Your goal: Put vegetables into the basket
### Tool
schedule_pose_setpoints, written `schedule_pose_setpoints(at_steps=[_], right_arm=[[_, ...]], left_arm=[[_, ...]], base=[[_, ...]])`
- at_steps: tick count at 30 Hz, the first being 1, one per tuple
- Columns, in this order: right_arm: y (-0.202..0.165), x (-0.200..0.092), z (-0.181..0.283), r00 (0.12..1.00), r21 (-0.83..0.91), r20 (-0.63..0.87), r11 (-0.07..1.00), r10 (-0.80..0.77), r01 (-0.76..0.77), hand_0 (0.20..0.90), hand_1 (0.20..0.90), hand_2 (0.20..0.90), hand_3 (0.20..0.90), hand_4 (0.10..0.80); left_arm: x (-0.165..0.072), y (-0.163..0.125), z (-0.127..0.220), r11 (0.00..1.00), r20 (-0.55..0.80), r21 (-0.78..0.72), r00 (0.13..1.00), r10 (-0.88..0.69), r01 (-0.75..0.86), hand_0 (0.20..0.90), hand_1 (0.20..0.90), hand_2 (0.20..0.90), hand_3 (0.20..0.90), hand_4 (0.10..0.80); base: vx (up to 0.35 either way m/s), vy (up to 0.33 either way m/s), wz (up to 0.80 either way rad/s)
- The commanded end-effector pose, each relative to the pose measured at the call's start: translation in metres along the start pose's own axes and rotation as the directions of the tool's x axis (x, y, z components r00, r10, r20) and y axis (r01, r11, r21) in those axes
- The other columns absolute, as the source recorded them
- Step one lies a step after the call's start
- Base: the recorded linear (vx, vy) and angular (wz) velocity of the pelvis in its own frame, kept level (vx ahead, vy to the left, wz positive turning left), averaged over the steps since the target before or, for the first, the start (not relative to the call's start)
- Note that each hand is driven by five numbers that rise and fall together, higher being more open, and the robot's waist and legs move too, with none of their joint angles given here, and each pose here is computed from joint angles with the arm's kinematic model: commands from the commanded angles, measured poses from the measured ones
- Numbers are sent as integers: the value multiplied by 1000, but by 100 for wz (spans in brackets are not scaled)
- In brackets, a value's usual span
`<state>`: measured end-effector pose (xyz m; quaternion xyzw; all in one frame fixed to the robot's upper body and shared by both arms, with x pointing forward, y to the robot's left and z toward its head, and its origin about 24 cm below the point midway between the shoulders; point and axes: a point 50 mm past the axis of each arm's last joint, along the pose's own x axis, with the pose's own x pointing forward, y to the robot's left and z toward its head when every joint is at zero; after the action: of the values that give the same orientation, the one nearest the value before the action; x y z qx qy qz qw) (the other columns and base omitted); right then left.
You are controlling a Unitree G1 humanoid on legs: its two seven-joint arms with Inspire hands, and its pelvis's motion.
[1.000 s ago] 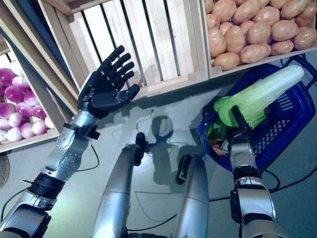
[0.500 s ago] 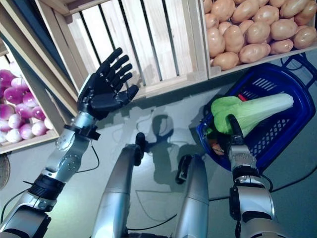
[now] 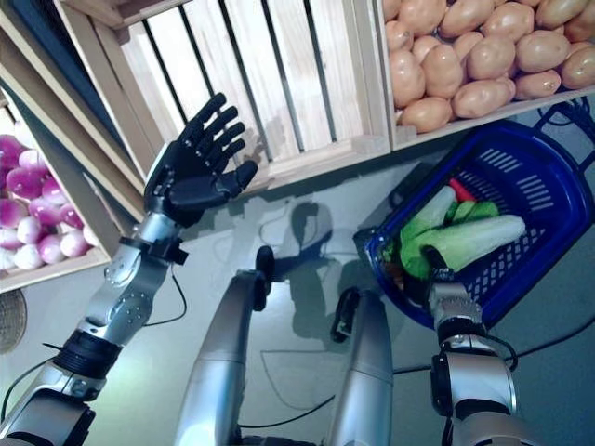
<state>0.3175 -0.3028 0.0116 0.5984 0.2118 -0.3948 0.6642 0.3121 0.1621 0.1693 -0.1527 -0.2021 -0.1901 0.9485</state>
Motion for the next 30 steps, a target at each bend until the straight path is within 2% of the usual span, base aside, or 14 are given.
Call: schedule_pose_setpoints(at_steps=[1,8,14,18,21,24,30], right_arm=[[-17,3,1,993,73,-53,991,-105,109,900,900,900,900,800],[-20,2,6,986,46,-21,986,-162,163,900,900,900,900,800],[-20,0,21,957,-75,166,964,-239,254,900,900,900,900,800],[0,-6,26,936,-134,308,967,-169,219,900,900,900,900,800],[13,-14,26,877,-259,465,928,-122,266,900,900,900,900,800],[6,-18,28,790,-359,604,851,-101,384,900,900,900,900,800],[-11,-21,33,692,-478,722,735,17,481,900,900,900,900,800]], left_arm=[[9,-28,48,993,304,-10,947,-107,116,900,900,900,900,800],[10,-28,50,993,298,-10,948,-107,115,900,900,900,900,800],[11,-31,53,992,300,-5,947,-118,125,900,900,900,900,800],[12,-33,52,991,291,-2,948,-126,132,900,900,900,900,800],[14,-32,50,991,259,-18,958,-121,130,900,900,900,900,800],[9,-27,39,992,204,-35,973,-110,120,900,900,900,900,800],[-4,-18,14,993,76,-105,996,-47,55,900,900,900,900,800]], base=[[-21,-14,4],[1,-9,4],[11,-5,-4],[0,0,0],[13,21,-3],[67,54,-4],[83,65,-7]])
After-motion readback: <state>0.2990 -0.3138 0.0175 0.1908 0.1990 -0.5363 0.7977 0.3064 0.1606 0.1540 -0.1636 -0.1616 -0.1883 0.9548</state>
